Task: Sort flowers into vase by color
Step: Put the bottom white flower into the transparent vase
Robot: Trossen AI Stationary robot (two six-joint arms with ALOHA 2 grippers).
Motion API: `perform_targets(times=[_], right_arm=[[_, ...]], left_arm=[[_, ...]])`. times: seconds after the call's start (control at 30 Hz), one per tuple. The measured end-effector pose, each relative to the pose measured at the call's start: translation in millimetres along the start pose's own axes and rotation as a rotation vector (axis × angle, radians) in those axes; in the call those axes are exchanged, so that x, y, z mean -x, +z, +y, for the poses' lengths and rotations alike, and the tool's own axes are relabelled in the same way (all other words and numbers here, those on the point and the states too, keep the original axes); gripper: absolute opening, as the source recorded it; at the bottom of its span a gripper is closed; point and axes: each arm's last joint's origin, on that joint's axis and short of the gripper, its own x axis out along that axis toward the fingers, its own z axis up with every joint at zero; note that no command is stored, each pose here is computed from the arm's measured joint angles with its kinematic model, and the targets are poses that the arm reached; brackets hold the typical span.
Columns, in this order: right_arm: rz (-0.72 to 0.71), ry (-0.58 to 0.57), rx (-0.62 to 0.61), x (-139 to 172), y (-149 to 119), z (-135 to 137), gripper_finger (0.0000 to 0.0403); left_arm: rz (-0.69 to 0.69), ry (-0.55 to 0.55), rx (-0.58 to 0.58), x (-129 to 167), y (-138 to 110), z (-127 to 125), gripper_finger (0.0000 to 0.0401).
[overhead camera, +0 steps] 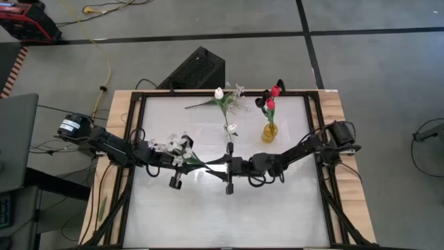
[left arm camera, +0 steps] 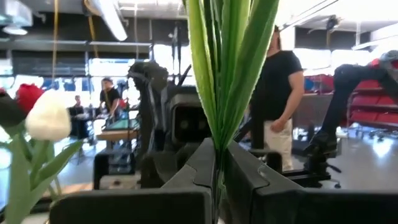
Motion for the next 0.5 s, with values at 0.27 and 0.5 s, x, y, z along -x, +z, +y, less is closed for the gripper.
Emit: perform_targets(times=[0.27, 0.5], right_arm=[[0.340, 0.022, 0.052, 24.0, 30.0, -8.8, 0.0230], [0.775, -0.018, -0.015, 63.4, 25.4, -14.9, 0.0229]], left_arm=[[0.130, 0.170, -0.026, 11.2, 15.6, 12.8, 0.0001], [0.183, 0.391, -0.110, 20.2, 23.7, 35.0, 0.0000]])
